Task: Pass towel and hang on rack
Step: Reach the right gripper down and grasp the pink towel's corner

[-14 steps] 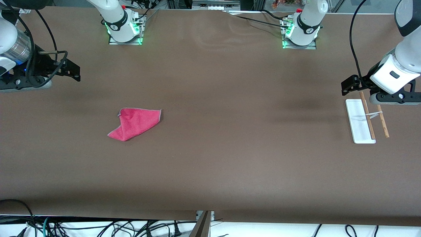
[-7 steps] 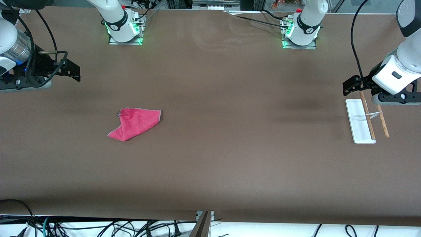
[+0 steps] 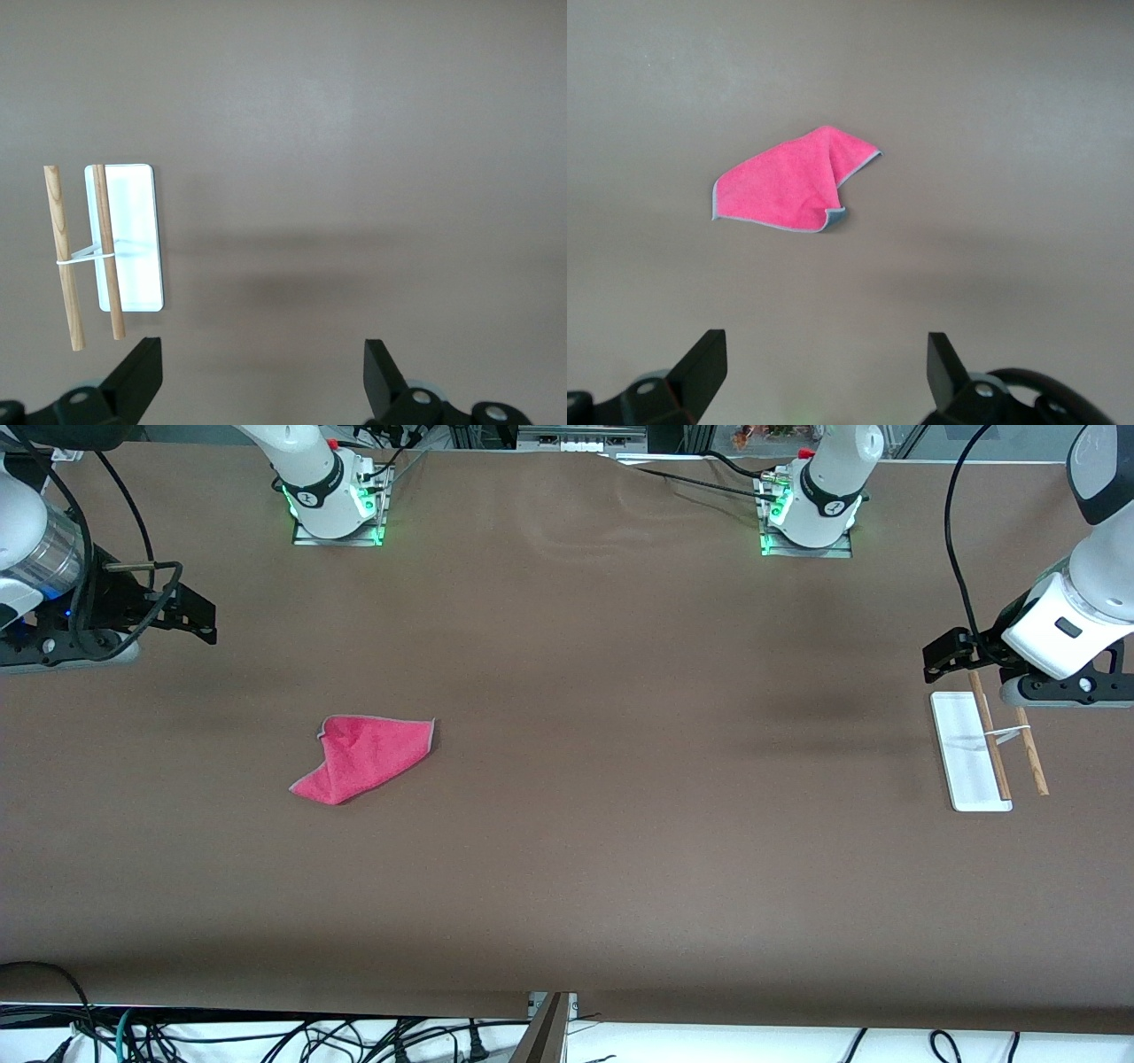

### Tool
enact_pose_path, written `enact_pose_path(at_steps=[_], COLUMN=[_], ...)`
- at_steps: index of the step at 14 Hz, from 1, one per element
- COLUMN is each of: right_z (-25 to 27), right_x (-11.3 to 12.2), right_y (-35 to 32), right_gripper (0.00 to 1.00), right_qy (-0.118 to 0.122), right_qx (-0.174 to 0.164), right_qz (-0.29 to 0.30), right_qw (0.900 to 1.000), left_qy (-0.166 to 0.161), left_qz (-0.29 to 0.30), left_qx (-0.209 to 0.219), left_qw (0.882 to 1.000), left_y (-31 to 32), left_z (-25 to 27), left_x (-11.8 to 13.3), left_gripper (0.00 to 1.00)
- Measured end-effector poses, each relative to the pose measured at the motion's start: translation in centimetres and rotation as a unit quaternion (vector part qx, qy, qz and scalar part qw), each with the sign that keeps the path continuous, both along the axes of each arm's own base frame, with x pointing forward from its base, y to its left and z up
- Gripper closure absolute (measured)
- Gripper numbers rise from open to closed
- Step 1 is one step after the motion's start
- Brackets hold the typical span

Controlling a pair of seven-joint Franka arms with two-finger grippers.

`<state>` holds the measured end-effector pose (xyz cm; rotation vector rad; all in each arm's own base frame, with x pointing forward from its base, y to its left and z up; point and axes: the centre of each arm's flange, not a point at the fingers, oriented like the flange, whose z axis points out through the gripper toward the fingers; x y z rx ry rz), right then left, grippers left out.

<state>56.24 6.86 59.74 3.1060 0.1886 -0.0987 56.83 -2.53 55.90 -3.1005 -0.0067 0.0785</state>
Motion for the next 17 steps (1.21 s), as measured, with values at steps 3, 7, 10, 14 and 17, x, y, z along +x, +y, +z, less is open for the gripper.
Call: enact_pose_path(at_steps=[3,7,10,14,17], right_z=[-6.7,-14.8,-17.6,-27.6,-32.9], right_x=[3.0,6.7,7.2,5.8,3.4], right_y=[2.0,2.8,2.9,2.5,1.9], right_gripper=[0.00,0.00,0.00,0.00,0.01], right_qy=[0.041,0.087,0.104,0.103,0.103], right_qx=[0.012,0.004,0.002,0.001,0.000], right_qz=[0.009,0.010,0.009,0.006,0.004], right_qw=[0.999,0.996,0.995,0.995,0.995], left_qy=[0.000,0.000,0.001,0.001,0.001], left_qz=[0.000,0.000,0.000,0.000,0.000], left_qx=[0.000,0.000,0.000,0.000,0.000], left_qw=[1.000,1.000,1.000,1.000,1.000], left_y=[0.0,0.0,0.0,0.0,0.0], left_z=[0.0,0.0,-0.1,-0.1,-0.1], left_x=[0.0,0.0,0.0,0.0,0.0], left_gripper=[0.00,0.00,0.00,0.00,0.00])
